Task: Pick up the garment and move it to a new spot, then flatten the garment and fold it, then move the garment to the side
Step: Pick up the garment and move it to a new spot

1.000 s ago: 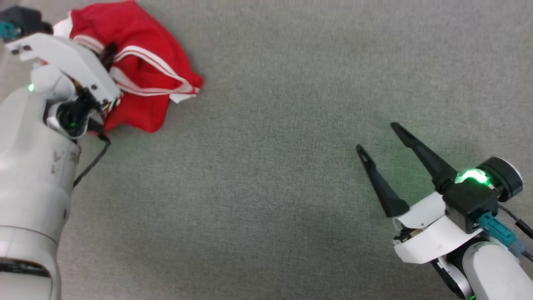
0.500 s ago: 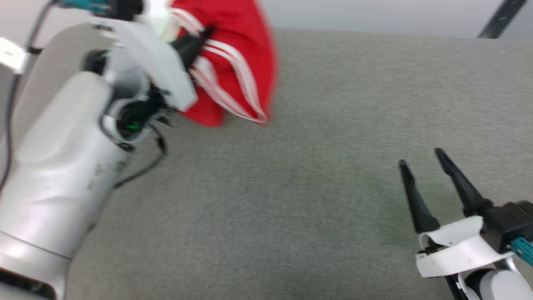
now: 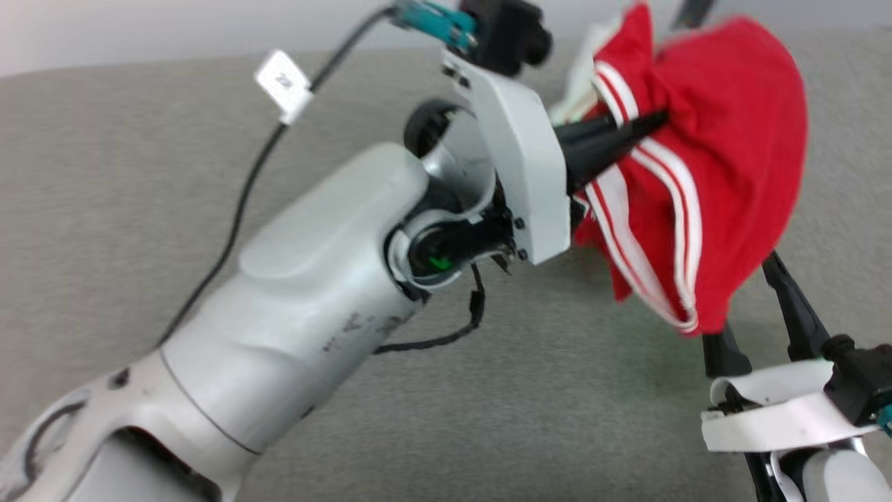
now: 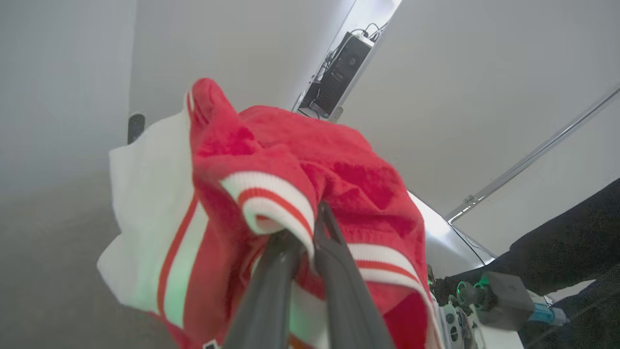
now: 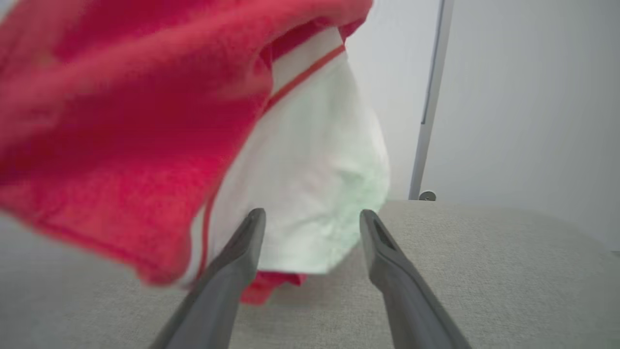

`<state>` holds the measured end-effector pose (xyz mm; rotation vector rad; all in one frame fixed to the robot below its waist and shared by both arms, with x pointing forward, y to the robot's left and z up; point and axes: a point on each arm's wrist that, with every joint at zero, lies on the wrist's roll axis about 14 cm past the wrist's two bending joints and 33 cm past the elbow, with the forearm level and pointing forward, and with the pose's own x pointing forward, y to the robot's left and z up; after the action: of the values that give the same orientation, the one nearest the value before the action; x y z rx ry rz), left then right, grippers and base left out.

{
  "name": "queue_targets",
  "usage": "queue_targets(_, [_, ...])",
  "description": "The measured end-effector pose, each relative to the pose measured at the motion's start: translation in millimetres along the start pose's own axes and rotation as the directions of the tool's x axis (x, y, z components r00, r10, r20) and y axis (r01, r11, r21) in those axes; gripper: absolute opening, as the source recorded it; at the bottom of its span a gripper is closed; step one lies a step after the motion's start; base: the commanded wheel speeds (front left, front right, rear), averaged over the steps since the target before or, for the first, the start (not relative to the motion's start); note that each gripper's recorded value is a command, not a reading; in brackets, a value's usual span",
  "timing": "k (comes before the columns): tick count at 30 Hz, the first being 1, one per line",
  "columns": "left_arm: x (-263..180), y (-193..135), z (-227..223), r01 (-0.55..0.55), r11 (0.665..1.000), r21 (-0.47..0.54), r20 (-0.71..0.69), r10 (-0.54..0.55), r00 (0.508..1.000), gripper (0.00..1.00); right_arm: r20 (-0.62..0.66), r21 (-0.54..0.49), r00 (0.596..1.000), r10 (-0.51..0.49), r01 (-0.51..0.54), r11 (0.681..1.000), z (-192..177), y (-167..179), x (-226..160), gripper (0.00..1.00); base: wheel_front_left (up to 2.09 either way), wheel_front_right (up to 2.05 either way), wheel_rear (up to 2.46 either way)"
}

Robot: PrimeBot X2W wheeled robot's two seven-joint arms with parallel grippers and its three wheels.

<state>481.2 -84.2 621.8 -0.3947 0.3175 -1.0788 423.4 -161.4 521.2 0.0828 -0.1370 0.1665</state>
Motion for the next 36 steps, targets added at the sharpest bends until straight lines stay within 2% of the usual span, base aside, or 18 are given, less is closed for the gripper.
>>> queue_targets(3, [15.9, 7.7, -27.5, 0.010, 0.997, -0.075, -0.061, -0.015, 0.998, 0.00, 0.002, 0.001, 1.000, -0.028, 0.028, 1.000, -2.2, -7.9, 1.6, 1.00, 0.00, 0.00, 0.00])
queue_targets(7, [23.4, 47.2, -71.0, -0.070, 0.991, -0.113, -0.167, 0.051, 0.985, 0.00, -0.016, 0.010, 0.998, -0.056, 0.056, 0.998, -11.2, -15.6, 4.2, 1.00, 0.00, 0.00, 0.00])
queue_targets(12, [15.2, 103.6, -125.1, -0.189, 0.981, -0.047, -0.321, 0.164, 0.933, 0.00, -0.045, 0.007, 0.994, -0.096, 0.097, 0.995, -21.6, -27.4, 1.3, 1.00, 0.00, 0.00, 0.00])
queue_targets(17, [6.3, 138.2, -157.6, -0.246, 0.969, 0.006, -0.433, 0.225, 0.873, 0.00, -0.066, -0.004, 0.989, -0.132, 0.132, 0.991, -27.9, -38.2, -3.3, 1.00, 0.00, 0.00, 0.00])
queue_targets(26, [3.4, 153.0, -178.5, -0.215, 0.966, 0.142, -0.550, 0.258, 0.795, 0.00, -0.076, -0.005, 0.989, -0.129, 0.129, 0.992, -33.5, -37.2, 0.4, 1.00, 0.00, 0.00, 0.00])
queue_targets(31, [6.4, 155.2, -183.3, -0.197, 0.964, 0.177, -0.571, 0.264, 0.777, 0.00, -0.073, -0.007, 0.989, -0.126, 0.126, 0.992, -33.1, -37.2, 3.2, 1.00, 0.00, 0.00, 0.00])
queue_targets(32, [7.0, 155.3, -183.5, -0.194, 0.964, 0.182, -0.571, 0.264, 0.777, 0.16, -0.074, -0.008, 0.989, -0.128, 0.128, 0.992, -33.5, -37.6, 2.9, 1.00, 0.00, 0.00, 0.00])
queue_targets(33, [7.8, 155.0, -183.1, -0.192, 0.964, 0.185, -0.567, 0.264, 0.781, 0.42, -0.075, -0.008, 0.989, -0.129, 0.129, 0.992, -33.7, -38.0, 2.5, 1.00, 0.00, 0.00, 0.00])
queue_targets(34, [7.8, 154.3, -183.0, -0.192, 0.964, 0.185, -0.564, 0.264, 0.782, 0.77, -0.075, -0.008, 0.989, -0.130, 0.130, 0.991, -33.3, -38.2, 2.2, 1.00, 0.00, 0.00, 0.00])
queue_targets(35, [7.8, 153.2, -182.2, -0.193, 0.964, 0.181, -0.561, 0.263, 0.785, 1.00, -0.074, -0.008, 0.989, -0.131, 0.130, 0.991, -32.7, -38.2, 2.0, 1.00, 0.00, 0.00, 0.00])
queue_targets(36, [7.9, 152.2, -180.9, -0.199, 0.965, 0.171, -0.551, 0.261, 0.793, 1.00, -0.072, -0.008, 0.989, -0.131, 0.131, 0.991, -32.1, -38.1, 1.7, 1.00, 0.00, 0.00, 0.00])
